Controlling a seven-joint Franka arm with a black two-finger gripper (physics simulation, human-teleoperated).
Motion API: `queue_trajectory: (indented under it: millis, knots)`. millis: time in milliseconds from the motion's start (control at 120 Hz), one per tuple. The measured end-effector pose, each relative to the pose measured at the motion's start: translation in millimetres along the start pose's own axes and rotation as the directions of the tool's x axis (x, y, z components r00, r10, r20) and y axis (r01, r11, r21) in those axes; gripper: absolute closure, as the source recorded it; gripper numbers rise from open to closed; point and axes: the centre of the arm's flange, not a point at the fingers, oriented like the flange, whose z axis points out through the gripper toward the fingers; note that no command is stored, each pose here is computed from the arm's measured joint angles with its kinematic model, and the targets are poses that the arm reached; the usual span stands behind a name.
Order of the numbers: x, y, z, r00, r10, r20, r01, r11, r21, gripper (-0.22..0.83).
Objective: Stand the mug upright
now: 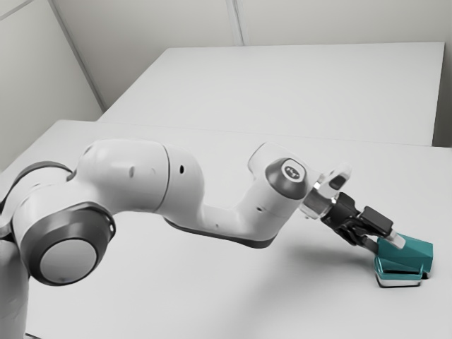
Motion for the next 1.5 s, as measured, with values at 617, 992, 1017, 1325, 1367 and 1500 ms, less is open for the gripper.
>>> queue_trajectory:
  millis: [617,992,1017,1325,1367,1500]
  knots:
    - [-8.3,-1.1,26.7,0.999,0.034,-0.010,-0.034,0.999,-0.004,0.00]
    - [-7.7,-3.2,29.7,0.998,0.054,-0.024,-0.053,0.999,0.006,0.08]
    - [-7.9,-3.3,30.4,0.998,0.055,-0.025,-0.055,0.998,0.007,0.10]
    - [-9.5,-10.2,34.4,0.997,0.054,-0.053,-0.054,0.999,0.001,0.28]
    - [-9.5,-10.4,34.3,0.997,0.057,-0.054,-0.057,0.998,0.001,0.31]
    - [-8.8,-10.8,33.3,0.996,0.067,-0.059,-0.067,0.998,0.002,0.42]
